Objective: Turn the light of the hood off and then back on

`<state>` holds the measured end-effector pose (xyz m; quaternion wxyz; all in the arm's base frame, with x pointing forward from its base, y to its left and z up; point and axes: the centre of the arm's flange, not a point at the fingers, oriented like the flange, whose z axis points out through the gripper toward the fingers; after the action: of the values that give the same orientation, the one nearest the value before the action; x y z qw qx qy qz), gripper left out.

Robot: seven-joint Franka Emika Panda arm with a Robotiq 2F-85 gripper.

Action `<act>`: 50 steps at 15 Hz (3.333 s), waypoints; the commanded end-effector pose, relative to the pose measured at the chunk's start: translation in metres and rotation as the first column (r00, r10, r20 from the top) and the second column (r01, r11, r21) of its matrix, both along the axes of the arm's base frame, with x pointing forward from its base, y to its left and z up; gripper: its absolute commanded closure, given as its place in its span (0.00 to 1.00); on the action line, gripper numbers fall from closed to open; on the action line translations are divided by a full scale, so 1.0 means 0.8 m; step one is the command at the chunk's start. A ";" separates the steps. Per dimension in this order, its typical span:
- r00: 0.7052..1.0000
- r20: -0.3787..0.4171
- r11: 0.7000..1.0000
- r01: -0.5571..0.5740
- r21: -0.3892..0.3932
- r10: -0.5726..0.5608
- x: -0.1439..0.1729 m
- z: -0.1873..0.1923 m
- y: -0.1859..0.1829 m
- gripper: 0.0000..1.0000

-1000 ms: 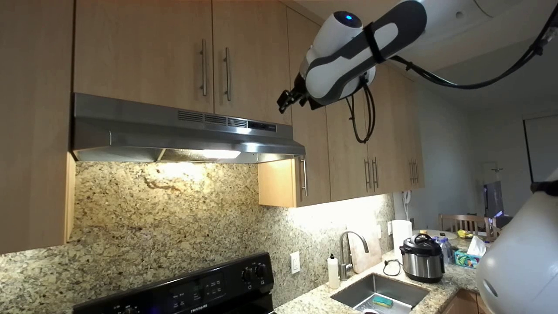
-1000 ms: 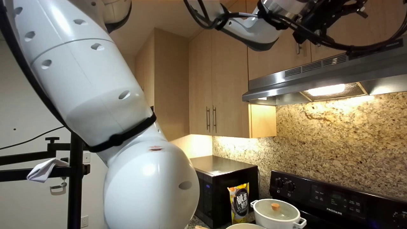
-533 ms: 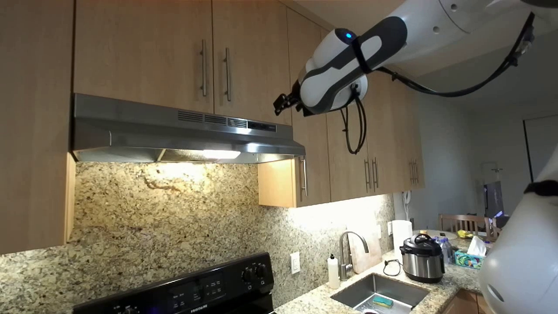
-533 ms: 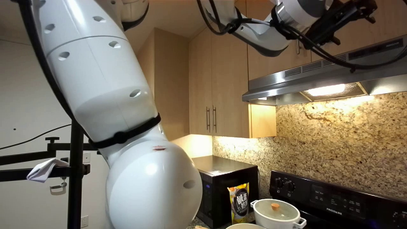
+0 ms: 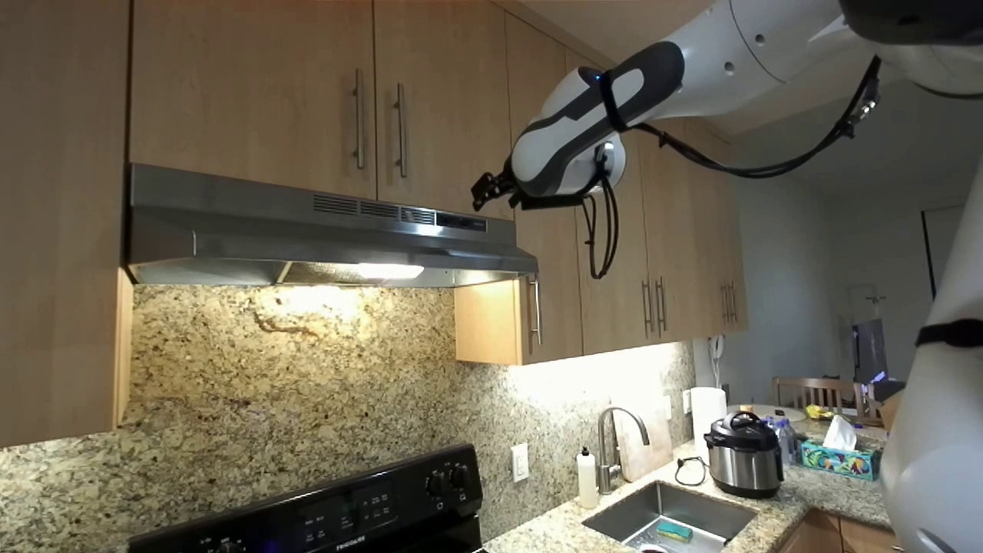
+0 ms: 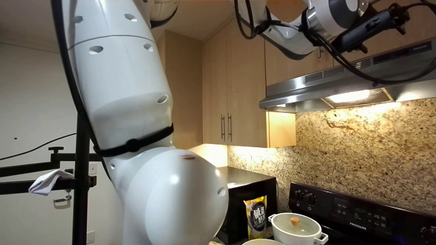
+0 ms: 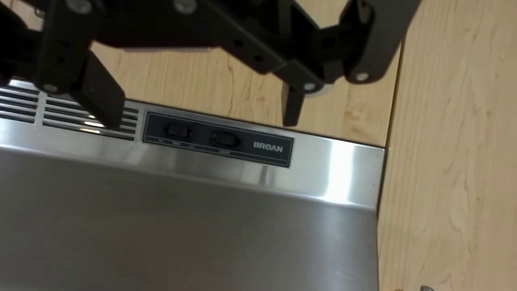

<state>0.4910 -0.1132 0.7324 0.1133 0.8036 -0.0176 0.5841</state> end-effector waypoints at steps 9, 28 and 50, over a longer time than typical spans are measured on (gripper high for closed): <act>0.995 -0.103 1.000 0.006 -0.024 -0.009 0.030 0.016 -0.048 0.00; 0.991 -0.111 0.996 -0.069 0.052 0.075 0.063 0.005 -0.067 0.00; 0.978 -0.180 0.994 -0.102 0.040 0.107 0.127 0.019 -0.098 0.00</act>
<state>0.5787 -0.1803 0.7416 0.0681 0.8549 0.0118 0.5141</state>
